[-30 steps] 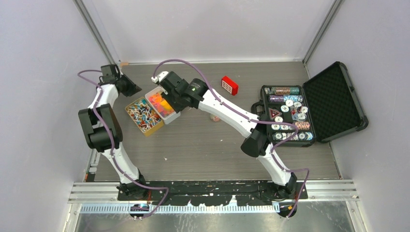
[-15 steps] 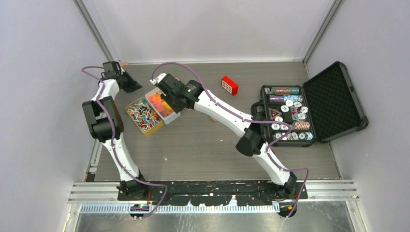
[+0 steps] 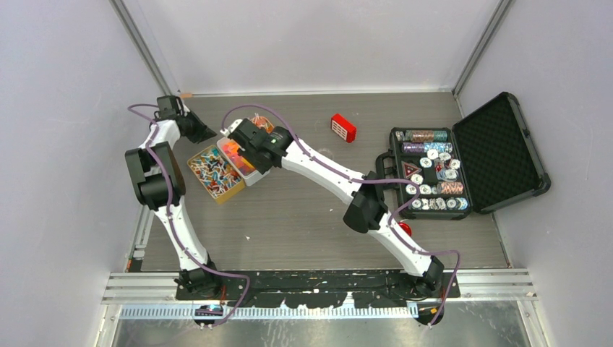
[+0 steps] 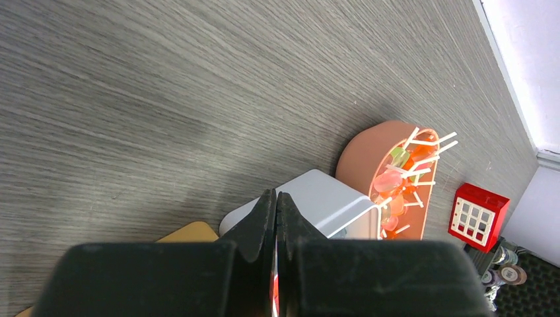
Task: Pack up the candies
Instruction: Scoop the fake candies from the storage box.
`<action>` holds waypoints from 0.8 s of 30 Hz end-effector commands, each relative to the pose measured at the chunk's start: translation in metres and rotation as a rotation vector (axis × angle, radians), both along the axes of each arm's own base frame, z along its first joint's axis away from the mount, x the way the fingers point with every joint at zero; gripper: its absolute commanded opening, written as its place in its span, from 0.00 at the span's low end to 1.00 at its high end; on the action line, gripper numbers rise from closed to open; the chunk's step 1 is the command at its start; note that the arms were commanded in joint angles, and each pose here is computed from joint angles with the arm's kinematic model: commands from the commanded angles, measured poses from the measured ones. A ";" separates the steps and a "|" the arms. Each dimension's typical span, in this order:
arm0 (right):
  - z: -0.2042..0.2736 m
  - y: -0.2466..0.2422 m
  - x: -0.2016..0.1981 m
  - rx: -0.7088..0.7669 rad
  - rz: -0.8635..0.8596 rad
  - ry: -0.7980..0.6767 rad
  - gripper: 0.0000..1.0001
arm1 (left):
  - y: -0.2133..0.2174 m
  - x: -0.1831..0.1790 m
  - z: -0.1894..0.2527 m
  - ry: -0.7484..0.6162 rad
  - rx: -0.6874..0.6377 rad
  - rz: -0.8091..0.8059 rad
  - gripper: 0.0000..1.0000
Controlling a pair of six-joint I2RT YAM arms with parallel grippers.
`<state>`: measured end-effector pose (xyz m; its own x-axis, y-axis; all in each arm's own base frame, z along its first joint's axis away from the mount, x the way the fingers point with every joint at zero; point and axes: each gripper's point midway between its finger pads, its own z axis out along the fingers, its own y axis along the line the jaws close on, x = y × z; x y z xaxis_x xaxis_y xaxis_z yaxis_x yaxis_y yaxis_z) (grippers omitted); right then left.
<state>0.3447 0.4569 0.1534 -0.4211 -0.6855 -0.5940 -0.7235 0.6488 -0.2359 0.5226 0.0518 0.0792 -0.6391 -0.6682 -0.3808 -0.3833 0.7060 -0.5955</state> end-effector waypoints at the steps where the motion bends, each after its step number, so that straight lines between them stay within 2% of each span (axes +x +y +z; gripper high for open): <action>1: 0.017 0.012 0.010 0.049 0.006 -0.063 0.00 | -0.002 -0.002 0.002 -0.004 -0.019 -0.017 0.00; 18: -0.006 0.024 0.039 0.044 -0.035 -0.156 0.00 | -0.006 -0.006 -0.013 0.029 -0.051 -0.021 0.00; 24: -0.012 0.029 0.045 0.087 -0.060 -0.162 0.00 | -0.008 -0.006 -0.017 0.037 -0.067 -0.024 0.00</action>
